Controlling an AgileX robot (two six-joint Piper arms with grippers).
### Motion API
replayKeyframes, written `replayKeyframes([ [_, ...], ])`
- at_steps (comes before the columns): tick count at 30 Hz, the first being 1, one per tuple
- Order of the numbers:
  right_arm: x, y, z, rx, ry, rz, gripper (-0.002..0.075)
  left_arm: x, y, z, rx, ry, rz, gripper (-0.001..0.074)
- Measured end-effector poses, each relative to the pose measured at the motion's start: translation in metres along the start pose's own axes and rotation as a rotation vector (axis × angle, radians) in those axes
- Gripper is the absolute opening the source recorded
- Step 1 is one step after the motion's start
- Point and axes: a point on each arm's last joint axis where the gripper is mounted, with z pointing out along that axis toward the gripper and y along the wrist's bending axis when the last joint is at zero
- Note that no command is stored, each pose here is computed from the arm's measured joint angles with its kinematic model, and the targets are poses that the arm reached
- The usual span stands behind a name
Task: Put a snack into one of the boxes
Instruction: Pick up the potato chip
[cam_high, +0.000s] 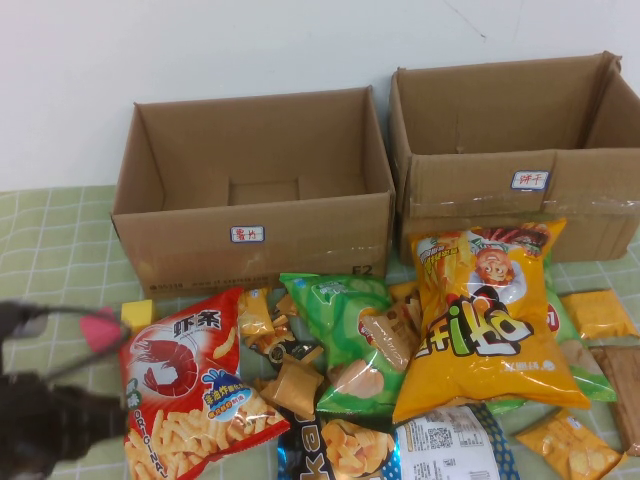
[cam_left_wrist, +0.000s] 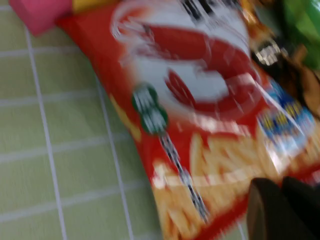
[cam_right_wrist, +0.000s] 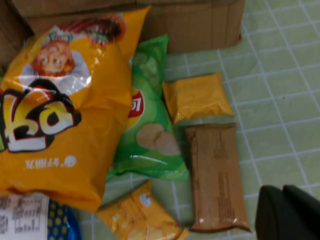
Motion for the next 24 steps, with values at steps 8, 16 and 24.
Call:
replayKeyframes([
  [8,0.011,0.002,0.009,-0.036,0.022,0.043,0.0,-0.033,0.011,0.047,-0.025,0.031,-0.058,0.0484],
  [16,0.012,0.005,0.01,-0.07,0.02,0.064,0.0,-0.035,0.029,0.103,-0.055,0.173,-0.183,0.0608],
  [24,0.012,0.005,0.01,-0.075,0.02,0.075,0.0,-0.025,0.035,0.129,-0.022,0.23,-0.305,0.0611],
])
